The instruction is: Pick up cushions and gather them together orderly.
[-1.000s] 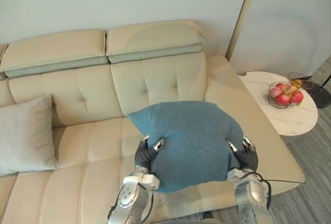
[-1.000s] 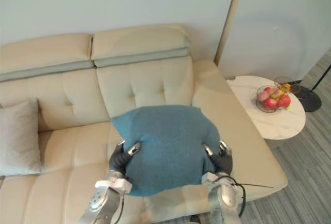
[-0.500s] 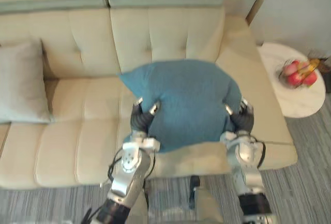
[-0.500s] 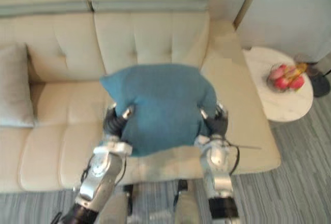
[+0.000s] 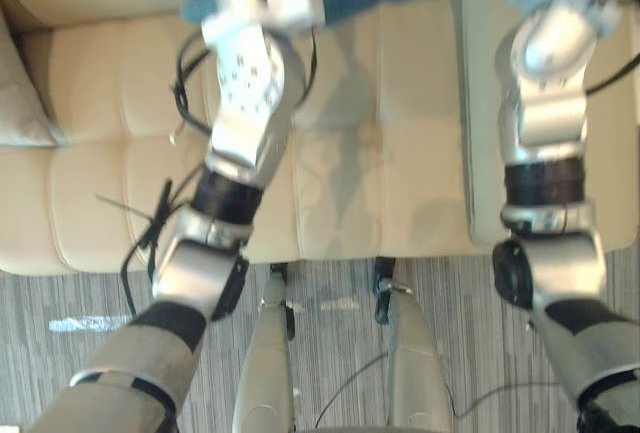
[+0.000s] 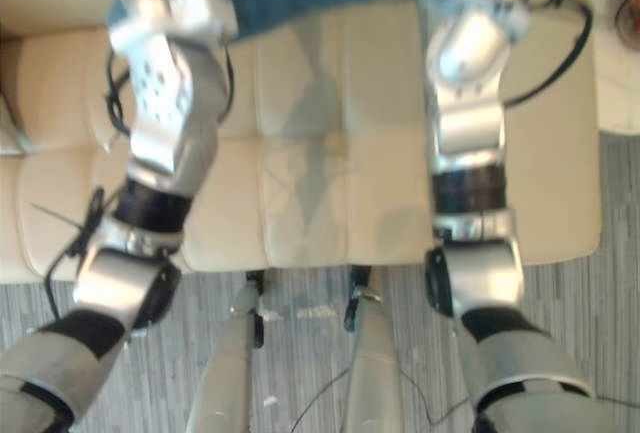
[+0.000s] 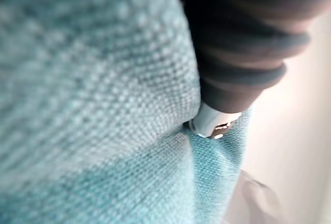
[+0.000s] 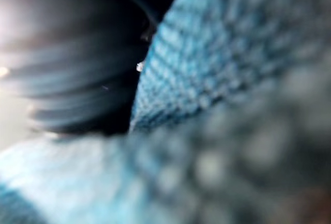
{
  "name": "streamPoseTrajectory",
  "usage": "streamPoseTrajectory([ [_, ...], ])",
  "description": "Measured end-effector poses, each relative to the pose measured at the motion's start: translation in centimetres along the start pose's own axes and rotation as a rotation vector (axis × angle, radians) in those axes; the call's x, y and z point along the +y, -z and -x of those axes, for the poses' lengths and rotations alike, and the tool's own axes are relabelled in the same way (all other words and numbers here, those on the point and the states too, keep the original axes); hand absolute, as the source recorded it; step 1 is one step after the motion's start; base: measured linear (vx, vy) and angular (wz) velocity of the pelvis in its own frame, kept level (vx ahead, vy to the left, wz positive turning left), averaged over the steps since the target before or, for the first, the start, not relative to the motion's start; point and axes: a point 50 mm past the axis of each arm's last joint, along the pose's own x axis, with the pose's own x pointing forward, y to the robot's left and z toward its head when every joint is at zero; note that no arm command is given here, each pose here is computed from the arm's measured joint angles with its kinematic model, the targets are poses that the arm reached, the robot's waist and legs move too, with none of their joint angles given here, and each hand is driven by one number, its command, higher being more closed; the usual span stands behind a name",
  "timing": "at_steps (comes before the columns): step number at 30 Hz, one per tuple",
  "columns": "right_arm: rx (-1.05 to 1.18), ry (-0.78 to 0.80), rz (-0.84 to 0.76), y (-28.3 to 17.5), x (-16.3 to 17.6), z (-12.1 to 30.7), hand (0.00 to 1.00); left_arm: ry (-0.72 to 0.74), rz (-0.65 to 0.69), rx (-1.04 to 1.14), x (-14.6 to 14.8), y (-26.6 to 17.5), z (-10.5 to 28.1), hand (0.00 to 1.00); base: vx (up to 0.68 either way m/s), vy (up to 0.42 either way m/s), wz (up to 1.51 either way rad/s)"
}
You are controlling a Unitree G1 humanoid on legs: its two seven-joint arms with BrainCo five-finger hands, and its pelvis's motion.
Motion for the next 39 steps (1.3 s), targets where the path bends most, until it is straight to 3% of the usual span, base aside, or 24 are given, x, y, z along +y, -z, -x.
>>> streamPoseTrajectory([
  [1, 0.030, 0.000, 0.023, 0.5, 0.3, -0.4, 1.00, -0.019, -0.022, 0.032, 0.2, 0.6, -0.4, 1.00, 0.03, -0.009, 0.11],
  [2, 0.052, 0.000, 0.039, 0.7, 0.4, -0.7, 0.00, -0.032, -0.041, 0.056, 0.4, 1.0, -0.7, 0.00, 0.03, -0.013, 0.10],
  [6, 0.060, -0.017, 0.045, -0.4, 2.0, -2.4, 0.00, -0.100, -0.103, 0.106, 1.7, 1.5, -2.4, 0.00, 0.03, -0.021, 0.03],
  [9, 0.050, 0.011, -0.038, -1.8, 1.6, -4.1, 0.00, -0.088, -0.091, 0.090, 0.7, 0.6, -3.5, 0.00, 0.02, -0.033, 0.10],
  [14, 0.183, -0.003, -0.125, 0.1, 0.2, -4.3, 0.00, -0.060, -0.070, 0.190, 0.4, 1.9, -3.6, 0.00, 0.02, -0.051, 0.06],
  [20, 0.341, 0.023, -0.234, 4.2, -0.9, -0.2, 0.00, -0.105, 0.006, 0.246, 1.1, 3.0, -2.3, 0.00, 0.01, -0.086, 0.03],
  [29, 0.435, -0.002, -0.268, 7.4, -2.7, 5.5, 0.00, -0.227, -0.002, 0.300, 6.8, 5.2, 0.9, 0.00, 0.00, -0.096, -0.02],
  [34, 0.392, 0.128, -0.250, 7.8, -8.7, 7.6, 0.00, -0.344, -0.056, 0.278, 12.7, 4.8, 3.2, 0.00, 0.01, -0.068, -0.01],
  [39, 0.422, 0.139, -0.039, 8.5, -16.7, 12.3, 0.00, -0.352, -0.199, 0.304, 18.4, 4.1, 8.2, 0.00, 0.07, -0.053, -0.06],
])
